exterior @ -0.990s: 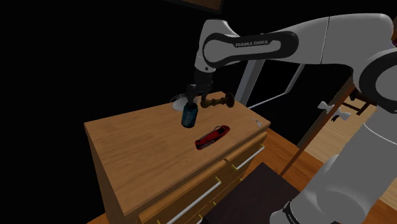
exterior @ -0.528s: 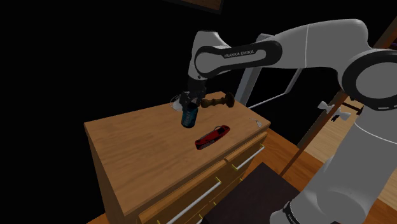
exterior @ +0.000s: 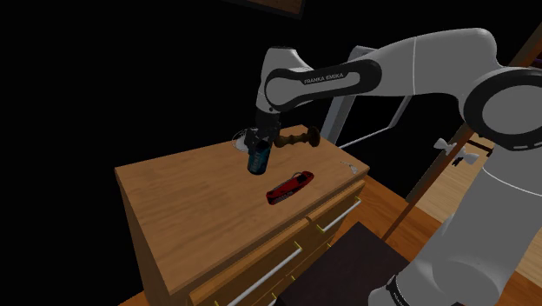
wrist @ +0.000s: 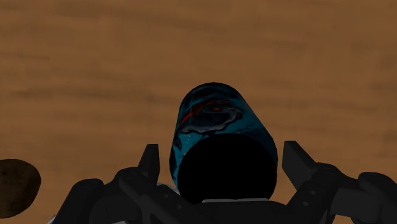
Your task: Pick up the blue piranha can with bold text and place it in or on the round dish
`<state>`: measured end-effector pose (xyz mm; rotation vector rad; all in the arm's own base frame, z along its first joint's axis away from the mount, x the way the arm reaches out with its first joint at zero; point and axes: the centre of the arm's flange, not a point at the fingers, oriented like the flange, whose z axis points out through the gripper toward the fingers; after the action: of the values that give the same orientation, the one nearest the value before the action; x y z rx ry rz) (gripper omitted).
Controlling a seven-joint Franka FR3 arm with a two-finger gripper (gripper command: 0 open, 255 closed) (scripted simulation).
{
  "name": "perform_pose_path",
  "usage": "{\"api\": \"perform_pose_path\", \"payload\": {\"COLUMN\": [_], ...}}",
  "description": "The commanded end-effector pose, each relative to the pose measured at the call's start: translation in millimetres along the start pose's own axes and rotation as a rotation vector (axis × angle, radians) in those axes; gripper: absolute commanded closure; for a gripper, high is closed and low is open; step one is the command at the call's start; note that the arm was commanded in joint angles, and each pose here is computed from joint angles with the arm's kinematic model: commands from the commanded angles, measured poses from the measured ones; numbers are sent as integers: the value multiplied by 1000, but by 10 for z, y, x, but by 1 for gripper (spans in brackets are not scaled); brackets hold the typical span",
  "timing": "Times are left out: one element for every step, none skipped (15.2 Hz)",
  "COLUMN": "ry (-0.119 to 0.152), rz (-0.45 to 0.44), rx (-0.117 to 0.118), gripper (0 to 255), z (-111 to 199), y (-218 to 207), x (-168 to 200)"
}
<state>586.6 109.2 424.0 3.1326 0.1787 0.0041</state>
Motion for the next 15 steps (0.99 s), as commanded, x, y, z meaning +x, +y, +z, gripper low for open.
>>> {"api": "perform_pose_path", "payload": {"ry": [0, 0, 0, 0, 0, 0, 0, 0, 0, 0, 0, 0, 0, 0, 0], "rz": [0, 0, 0, 0, 0, 0, 0, 0, 0, 0, 0, 0, 0, 0, 0], "rx": [0, 0, 0, 0, 0, 0, 0, 0, 0, 0, 0, 0, 0, 0, 0], "gripper": [0, 0, 255, 255, 255, 255, 255, 255, 255, 255, 255, 255, 255, 255, 255], "z": [0, 0, 0, 0, 0, 0, 0, 0, 0, 0, 0, 1, -52, -105, -158], "y": [0, 0, 0, 0, 0, 0, -1, -1, -1, -1, -2, 0, 0, 0, 1], "x": [0, 0, 0, 0, -1, -1, -1, -1, 0, 0, 0, 0, 0, -1, -1]}}
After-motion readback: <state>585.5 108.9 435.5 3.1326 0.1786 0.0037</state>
